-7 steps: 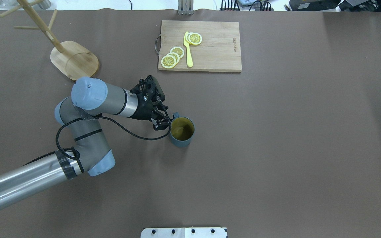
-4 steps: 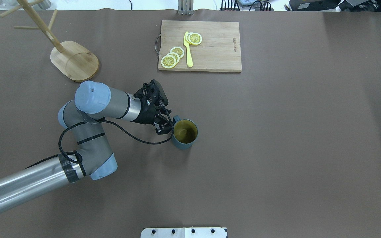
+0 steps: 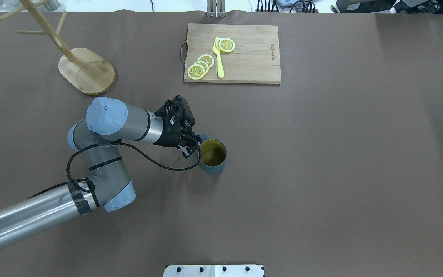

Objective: Hang cup on storage rack

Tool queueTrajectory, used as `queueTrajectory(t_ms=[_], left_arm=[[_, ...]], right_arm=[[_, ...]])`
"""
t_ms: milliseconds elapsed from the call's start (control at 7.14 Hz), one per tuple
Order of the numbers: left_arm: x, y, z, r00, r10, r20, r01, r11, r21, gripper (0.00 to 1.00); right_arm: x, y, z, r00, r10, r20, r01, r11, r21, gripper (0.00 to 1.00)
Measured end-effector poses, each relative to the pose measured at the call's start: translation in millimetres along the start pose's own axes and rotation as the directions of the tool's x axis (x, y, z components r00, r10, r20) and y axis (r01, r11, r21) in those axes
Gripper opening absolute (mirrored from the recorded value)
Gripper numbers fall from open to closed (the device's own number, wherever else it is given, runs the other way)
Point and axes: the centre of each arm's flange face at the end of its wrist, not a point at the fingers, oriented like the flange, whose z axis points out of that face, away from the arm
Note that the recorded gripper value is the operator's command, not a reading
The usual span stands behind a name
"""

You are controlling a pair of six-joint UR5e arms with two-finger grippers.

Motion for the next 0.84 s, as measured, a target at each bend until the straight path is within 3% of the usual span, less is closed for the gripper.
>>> queueTrajectory(t_ms=[560,840], left_arm=[[1.4,2.0,-2.3,1.000,-0.011,-0.009,0.011,1.000,0.018,0.00],[1.9,-2.2,-7.6,0.998,-0.064,-0.018,0.065,0.997,0.047,0.00]], right_arm=[[0.1,-2.1,0.5,1.000,0.000,0.000,0.000,1.000,0.000,1.00],[0.2,-3.3,0.8,1.000,0.000,0.000,0.000,1.000,0.000,1.00]])
